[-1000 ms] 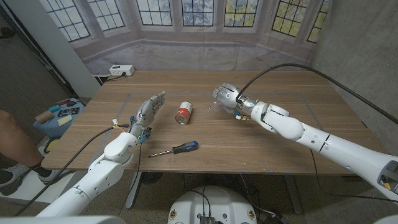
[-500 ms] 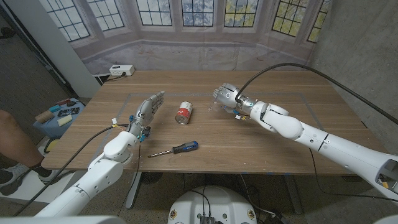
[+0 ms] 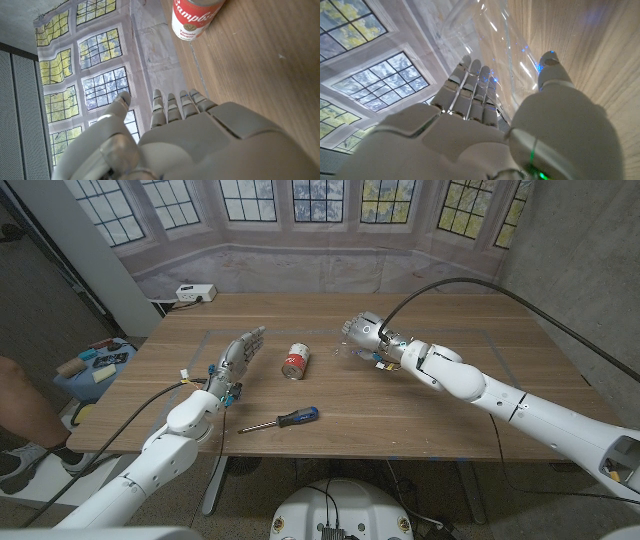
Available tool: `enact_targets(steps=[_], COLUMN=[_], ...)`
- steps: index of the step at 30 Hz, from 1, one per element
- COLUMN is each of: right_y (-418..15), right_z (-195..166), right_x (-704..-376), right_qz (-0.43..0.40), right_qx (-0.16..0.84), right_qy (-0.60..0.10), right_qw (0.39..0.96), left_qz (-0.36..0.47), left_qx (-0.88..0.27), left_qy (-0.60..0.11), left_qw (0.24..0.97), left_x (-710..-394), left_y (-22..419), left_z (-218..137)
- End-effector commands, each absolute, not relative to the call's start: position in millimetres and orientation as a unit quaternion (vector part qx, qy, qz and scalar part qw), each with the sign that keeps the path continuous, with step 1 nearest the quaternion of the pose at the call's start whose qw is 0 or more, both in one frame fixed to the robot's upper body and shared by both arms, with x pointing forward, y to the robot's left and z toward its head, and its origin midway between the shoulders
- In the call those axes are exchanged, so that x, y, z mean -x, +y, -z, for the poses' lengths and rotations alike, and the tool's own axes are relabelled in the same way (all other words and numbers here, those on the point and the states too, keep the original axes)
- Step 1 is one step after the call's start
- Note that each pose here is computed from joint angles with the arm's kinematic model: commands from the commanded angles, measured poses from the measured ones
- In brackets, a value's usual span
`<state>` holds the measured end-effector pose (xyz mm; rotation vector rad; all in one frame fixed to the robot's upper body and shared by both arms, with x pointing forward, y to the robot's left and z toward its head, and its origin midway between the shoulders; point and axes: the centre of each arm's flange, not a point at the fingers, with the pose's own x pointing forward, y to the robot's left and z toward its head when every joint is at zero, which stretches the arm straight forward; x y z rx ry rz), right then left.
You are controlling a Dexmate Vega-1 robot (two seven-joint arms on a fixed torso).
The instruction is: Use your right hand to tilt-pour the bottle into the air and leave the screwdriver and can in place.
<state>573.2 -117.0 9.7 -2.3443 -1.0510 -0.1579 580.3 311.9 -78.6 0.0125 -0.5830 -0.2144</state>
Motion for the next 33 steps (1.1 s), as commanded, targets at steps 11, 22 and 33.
enact_targets(steps=[11,22,33], right_y=[-117.5,-118.3,-118.8], right_z=[-23.3,-31.0,-33.5], right_x=[-559.5,-557.5,-556.9], right_qz=[0.04,0.021,0.001], right_qx=[0.828,0.789,0.741], right_qy=[-0.404,-0.407,-0.414], right_qw=[0.388,0.46,0.528], left_qz=[0.11,0.108,0.109], left_qx=[-0.005,-0.002,0.0], left_qy=[-0.281,-0.276,-0.276], left_qw=[0.953,0.955,0.955], left_x=[-582.0,-580.5,-580.7], left_y=[307.9,308.1,309.2], left_z=[79.5,82.6,80.9])
